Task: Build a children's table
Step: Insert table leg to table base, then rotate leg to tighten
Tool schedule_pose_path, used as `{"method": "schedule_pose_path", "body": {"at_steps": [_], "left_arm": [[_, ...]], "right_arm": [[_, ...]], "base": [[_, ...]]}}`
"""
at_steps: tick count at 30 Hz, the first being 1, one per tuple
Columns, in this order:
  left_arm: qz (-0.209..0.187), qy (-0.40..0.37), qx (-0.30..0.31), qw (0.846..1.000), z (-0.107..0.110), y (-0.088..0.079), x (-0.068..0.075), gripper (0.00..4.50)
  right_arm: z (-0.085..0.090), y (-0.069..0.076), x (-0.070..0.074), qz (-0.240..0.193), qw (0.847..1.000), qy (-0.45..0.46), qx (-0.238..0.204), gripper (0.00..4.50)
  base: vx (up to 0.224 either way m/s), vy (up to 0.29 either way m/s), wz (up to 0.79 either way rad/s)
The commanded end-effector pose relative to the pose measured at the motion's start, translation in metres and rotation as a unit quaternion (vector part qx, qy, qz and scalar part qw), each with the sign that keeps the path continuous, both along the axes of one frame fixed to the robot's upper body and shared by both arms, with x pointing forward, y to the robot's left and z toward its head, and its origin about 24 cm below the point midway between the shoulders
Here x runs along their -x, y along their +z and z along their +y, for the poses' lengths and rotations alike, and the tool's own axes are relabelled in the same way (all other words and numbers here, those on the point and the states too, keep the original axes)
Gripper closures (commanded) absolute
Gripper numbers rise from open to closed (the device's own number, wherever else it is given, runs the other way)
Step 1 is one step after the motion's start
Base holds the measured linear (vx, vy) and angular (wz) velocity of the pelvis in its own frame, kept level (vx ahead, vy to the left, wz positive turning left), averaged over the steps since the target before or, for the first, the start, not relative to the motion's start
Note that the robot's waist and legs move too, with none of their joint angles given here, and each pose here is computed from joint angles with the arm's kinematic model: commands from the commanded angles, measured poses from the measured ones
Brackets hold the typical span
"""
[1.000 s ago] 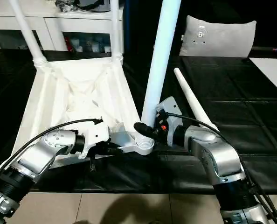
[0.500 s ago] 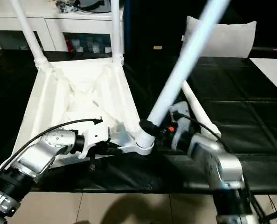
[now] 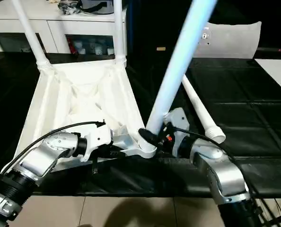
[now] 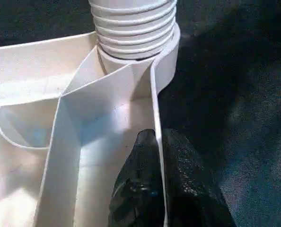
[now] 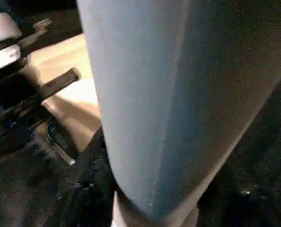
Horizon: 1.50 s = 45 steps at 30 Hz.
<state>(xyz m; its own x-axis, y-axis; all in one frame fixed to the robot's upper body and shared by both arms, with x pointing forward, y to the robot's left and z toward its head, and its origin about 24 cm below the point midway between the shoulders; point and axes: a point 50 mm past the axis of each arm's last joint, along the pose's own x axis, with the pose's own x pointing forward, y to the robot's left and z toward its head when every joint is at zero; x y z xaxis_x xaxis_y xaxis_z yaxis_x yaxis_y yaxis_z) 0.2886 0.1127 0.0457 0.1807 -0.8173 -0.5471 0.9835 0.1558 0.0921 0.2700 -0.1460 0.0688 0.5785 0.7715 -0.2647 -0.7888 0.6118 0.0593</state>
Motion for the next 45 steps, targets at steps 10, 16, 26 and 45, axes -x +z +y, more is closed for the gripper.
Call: {"method": "schedule_pose_path", "body": {"at_steps": [10,16,26,45], "left_arm": [[-0.029,-0.035,0.002,0.999,0.004,0.018,-0.009,4.5],[-0.021,-0.012,0.01,1.0,0.009,0.02,-0.012,4.5],[0.009,0.13,0.043,0.991,-0.003,0.022,0.01,4.5],[-0.038,0.177,0.013,0.983,-0.029,0.023,0.011,4.5]], "right_arm": [[0.003,-0.048,0.012,0.121,0.988,0.057,0.074,2.62],[0.009,-0.048,0.01,0.124,0.989,0.056,0.064,2.62],[0.016,-0.05,-0.017,0.123,0.984,-0.118,0.048,2.62],[0.038,-0.046,-0.039,0.104,0.982,-0.154,0.023,2.62]], "base": [[0.0,0.0,0.0],[0.0,0.0,0.0],[0.0,0.0,0.0],[0.0,0.0,0.0]]}}
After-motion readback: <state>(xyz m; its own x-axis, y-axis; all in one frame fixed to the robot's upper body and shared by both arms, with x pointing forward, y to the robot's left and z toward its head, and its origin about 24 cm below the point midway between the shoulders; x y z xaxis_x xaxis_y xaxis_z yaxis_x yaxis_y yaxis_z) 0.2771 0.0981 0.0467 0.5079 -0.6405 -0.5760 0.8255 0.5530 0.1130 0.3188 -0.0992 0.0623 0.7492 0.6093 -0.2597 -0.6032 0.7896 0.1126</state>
